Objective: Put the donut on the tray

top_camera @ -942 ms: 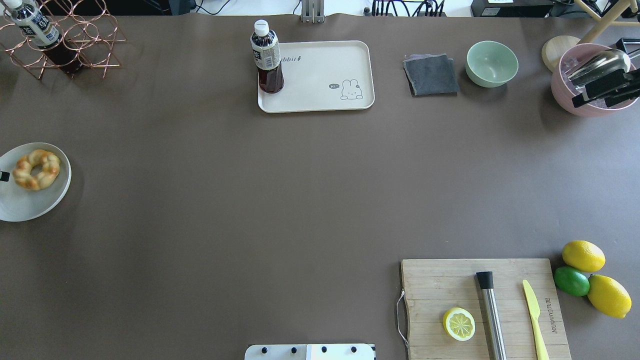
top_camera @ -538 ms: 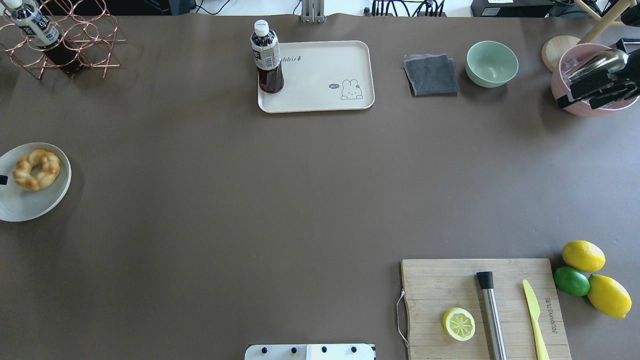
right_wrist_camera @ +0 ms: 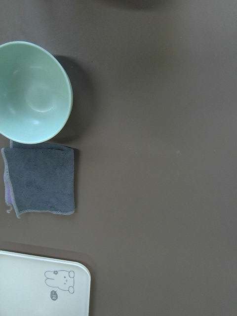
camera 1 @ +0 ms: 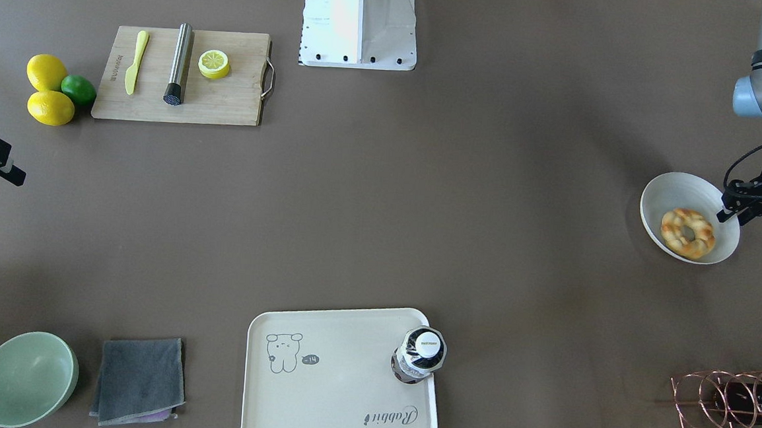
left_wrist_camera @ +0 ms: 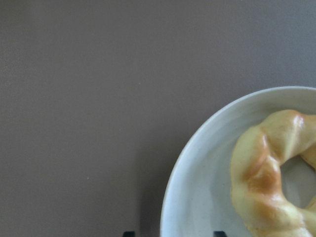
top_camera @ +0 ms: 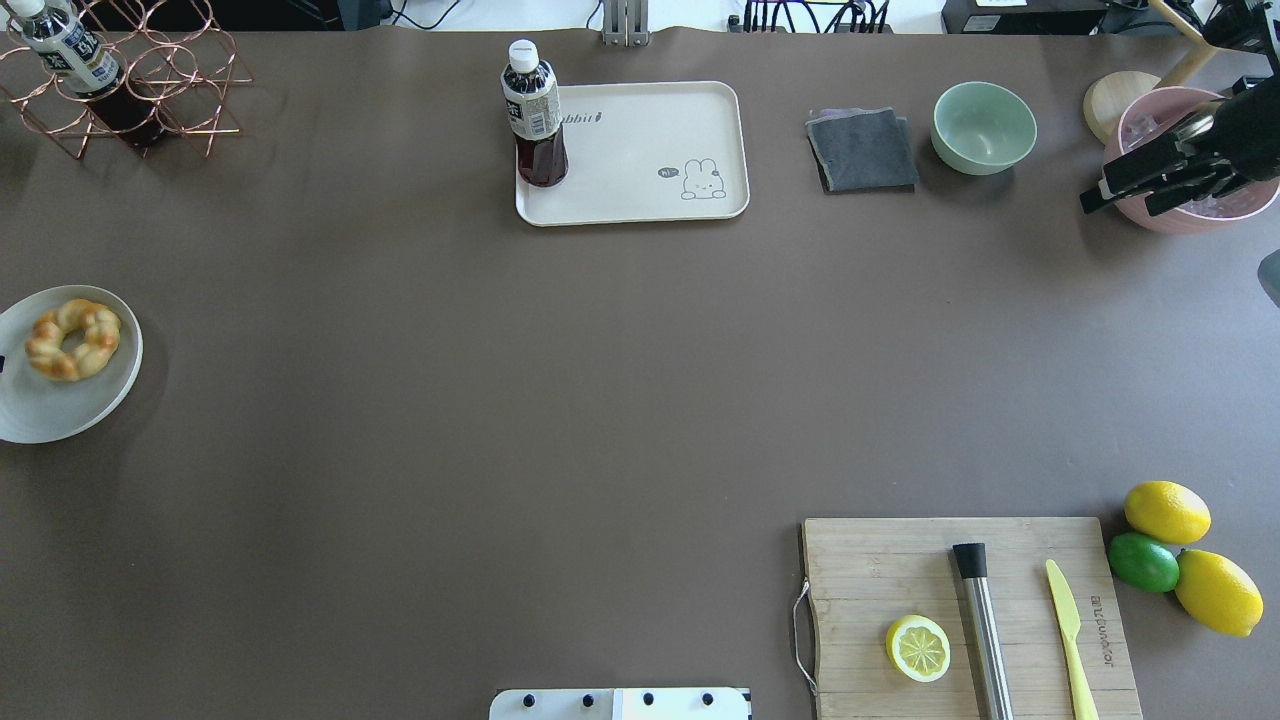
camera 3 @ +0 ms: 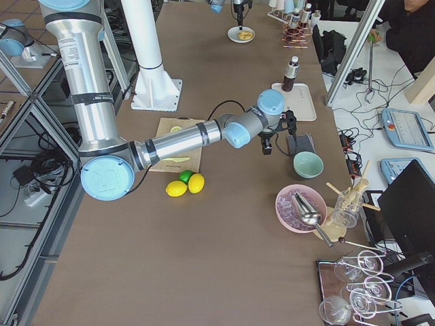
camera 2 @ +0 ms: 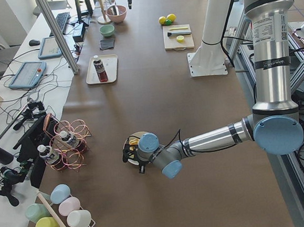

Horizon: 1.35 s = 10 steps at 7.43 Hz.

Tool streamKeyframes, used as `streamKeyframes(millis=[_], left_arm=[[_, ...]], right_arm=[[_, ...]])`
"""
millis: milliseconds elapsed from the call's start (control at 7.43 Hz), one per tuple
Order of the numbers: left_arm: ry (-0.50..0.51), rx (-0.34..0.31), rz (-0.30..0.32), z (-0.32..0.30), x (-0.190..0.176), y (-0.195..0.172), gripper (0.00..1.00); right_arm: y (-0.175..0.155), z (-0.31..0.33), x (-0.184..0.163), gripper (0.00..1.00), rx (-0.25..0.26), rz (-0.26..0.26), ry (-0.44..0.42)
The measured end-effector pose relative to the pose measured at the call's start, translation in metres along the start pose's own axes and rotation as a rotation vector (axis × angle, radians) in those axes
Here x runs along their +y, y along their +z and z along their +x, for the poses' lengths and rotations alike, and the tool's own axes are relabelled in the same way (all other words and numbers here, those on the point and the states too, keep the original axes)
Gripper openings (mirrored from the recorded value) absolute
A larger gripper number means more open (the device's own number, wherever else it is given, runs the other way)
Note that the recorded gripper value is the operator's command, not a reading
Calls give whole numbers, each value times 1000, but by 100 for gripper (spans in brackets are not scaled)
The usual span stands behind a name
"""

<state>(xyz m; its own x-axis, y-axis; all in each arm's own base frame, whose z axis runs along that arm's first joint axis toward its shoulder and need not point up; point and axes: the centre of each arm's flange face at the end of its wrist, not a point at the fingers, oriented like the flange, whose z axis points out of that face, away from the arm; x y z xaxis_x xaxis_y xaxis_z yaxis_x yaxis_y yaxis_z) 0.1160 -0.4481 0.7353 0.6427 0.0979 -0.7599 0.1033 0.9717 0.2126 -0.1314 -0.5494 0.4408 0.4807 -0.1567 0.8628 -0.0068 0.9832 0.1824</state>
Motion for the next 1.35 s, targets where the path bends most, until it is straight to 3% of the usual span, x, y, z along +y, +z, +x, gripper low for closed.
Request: streamKeyframes(millis=[673, 1077, 1346], left_arm=[[-35, 32, -7, 13, -9, -3, 0], [-112, 192, -80, 42, -43, -42, 0], [-189, 251, -70, 99, -74, -96, 0]], right_arm=[[3, -10, -3, 100, -7, -2, -14], [-2, -27, -14, 100, -22, 8, -37], [-4, -46, -21, 100, -32, 19, -30]])
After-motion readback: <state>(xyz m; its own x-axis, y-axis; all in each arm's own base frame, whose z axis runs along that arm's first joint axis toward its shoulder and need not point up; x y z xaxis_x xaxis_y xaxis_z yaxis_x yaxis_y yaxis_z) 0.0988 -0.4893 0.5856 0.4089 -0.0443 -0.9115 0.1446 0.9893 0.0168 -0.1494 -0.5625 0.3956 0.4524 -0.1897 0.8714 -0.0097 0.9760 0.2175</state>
